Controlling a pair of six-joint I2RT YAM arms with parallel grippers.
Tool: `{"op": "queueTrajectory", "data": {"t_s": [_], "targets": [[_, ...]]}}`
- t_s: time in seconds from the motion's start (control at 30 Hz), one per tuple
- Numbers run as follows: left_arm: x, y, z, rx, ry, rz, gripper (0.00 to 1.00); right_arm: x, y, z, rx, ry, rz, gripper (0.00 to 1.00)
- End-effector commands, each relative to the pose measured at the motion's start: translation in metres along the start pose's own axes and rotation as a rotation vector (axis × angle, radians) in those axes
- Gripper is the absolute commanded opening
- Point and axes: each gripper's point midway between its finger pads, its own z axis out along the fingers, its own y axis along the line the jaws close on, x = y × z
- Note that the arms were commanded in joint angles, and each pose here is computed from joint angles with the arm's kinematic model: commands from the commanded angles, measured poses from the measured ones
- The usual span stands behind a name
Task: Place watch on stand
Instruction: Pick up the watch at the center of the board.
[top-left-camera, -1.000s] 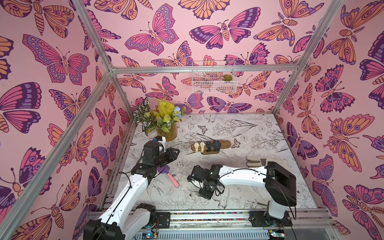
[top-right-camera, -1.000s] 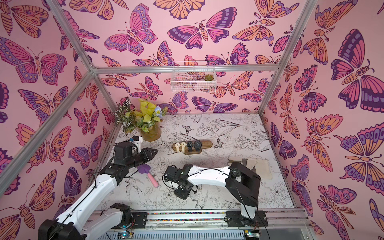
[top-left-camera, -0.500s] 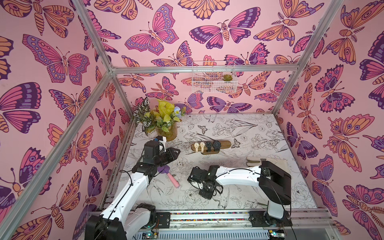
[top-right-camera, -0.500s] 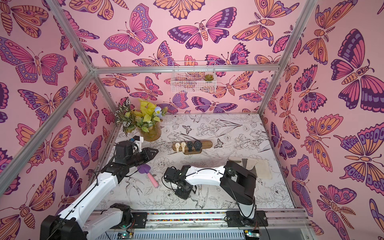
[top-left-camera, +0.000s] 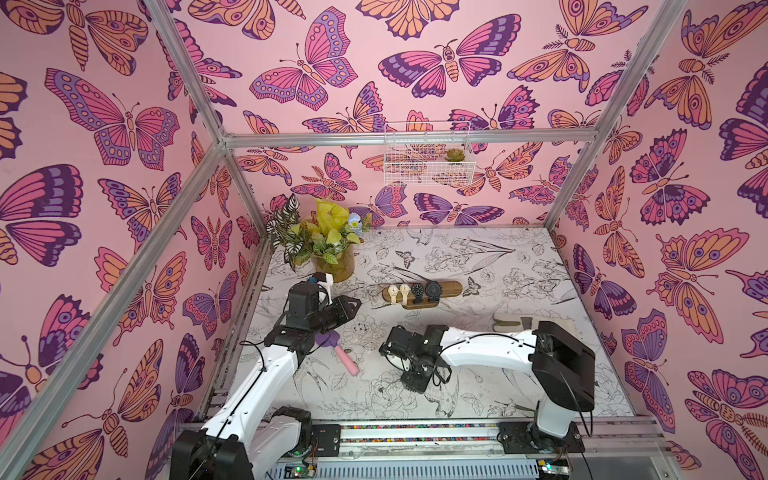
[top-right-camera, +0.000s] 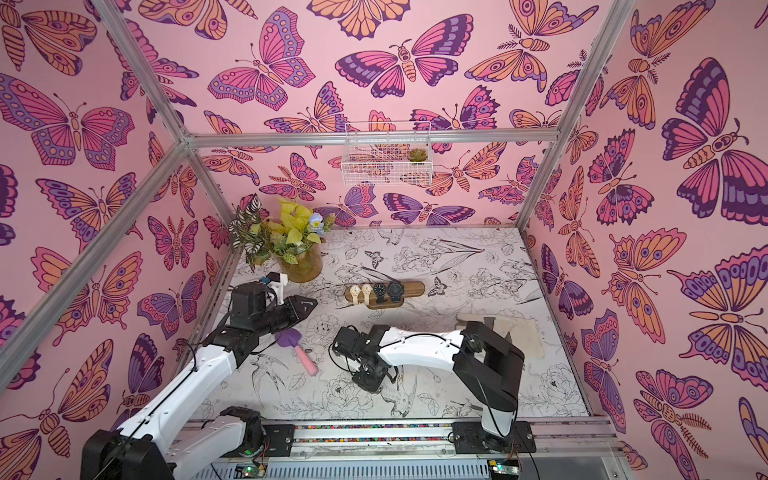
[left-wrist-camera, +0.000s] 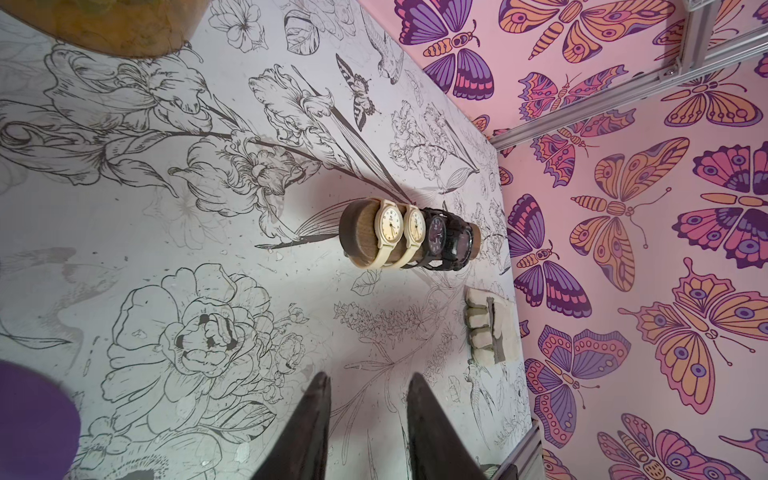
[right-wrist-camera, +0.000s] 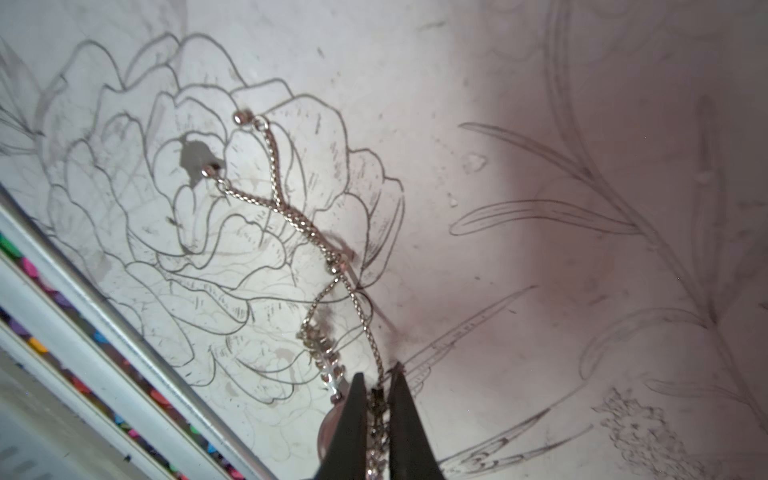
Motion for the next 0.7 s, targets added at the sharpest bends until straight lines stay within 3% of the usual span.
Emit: {"op": "queueTrajectory", "data": {"t_s": [0.0, 0.43, 0.67], "targets": [[0.001, -0.009, -0.004, 0.051, -0.001, 0.019, 0.35, -0.005, -0.014, -0.029, -0.016, -0.061, 0.089, 0.0], [0.03, -0.08, -0.004, 0.242, 0.047, 0.282, 0.43, -0.028, -0.067, -0.127, -0.163, -0.314, 0.447, 0.0], [0.054, -0.124, -0.008, 0.382, 0.103, 0.422, 0.49, -0.033, -0.088, -0.169, -0.26, -0.387, 0.585, 0.0]]}}
